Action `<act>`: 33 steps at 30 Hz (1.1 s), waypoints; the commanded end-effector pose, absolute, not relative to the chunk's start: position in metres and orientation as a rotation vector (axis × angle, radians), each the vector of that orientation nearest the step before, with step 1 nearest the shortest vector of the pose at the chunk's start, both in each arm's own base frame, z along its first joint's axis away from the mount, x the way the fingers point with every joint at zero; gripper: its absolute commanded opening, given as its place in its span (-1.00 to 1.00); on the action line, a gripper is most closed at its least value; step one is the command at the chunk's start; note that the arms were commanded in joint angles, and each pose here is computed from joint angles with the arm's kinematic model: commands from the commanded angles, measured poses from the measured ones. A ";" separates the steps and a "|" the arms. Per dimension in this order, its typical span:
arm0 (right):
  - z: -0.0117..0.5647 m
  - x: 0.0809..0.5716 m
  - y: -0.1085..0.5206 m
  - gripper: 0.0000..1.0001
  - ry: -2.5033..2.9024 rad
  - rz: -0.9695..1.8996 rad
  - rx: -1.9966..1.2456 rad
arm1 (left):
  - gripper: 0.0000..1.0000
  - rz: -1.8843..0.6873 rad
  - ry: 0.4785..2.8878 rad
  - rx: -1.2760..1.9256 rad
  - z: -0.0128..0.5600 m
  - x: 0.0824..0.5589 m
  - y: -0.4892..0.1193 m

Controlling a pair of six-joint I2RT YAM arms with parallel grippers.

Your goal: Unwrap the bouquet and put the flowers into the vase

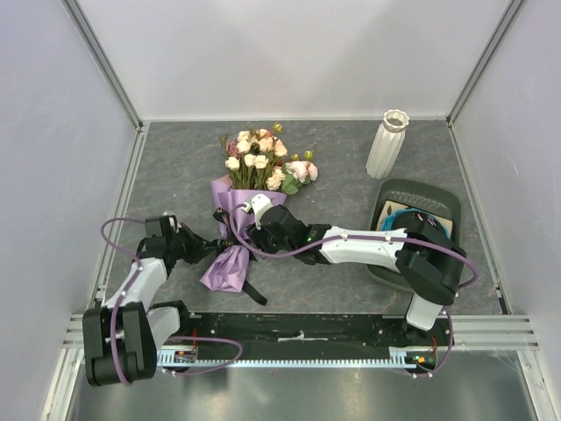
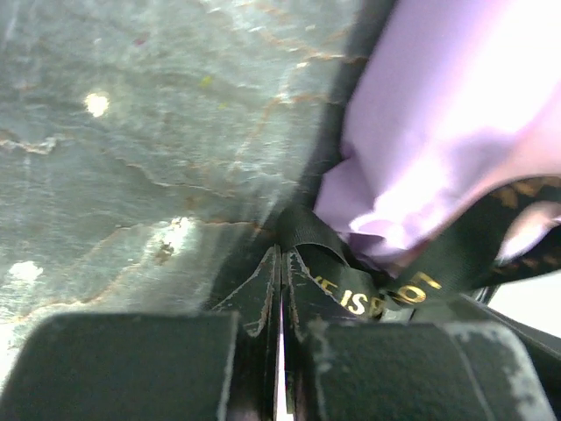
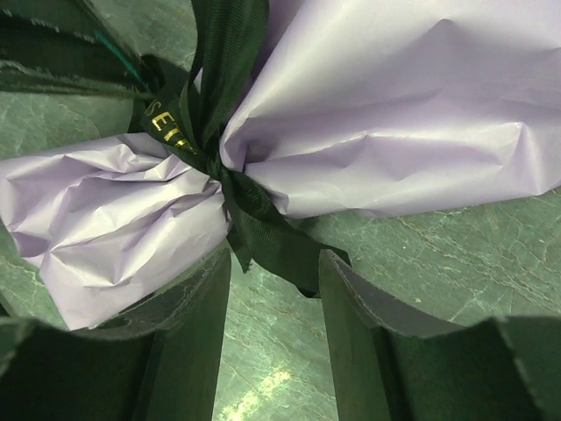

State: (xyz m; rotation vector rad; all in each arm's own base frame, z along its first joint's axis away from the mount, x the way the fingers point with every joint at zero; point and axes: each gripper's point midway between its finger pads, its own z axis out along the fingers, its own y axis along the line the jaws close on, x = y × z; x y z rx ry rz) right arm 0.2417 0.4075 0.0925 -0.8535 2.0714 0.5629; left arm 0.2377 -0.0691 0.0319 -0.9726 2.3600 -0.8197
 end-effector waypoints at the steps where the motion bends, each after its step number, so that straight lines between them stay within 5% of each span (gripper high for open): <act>1: 0.125 0.241 0.419 0.05 2.005 0.666 -0.802 | -0.97 -0.797 2.182 -0.753 0.089 0.264 -0.064; 33: 0.172 0.230 0.476 0.07 1.903 0.933 -0.834 | -0.97 -1.180 1.914 -0.302 0.277 0.227 -0.122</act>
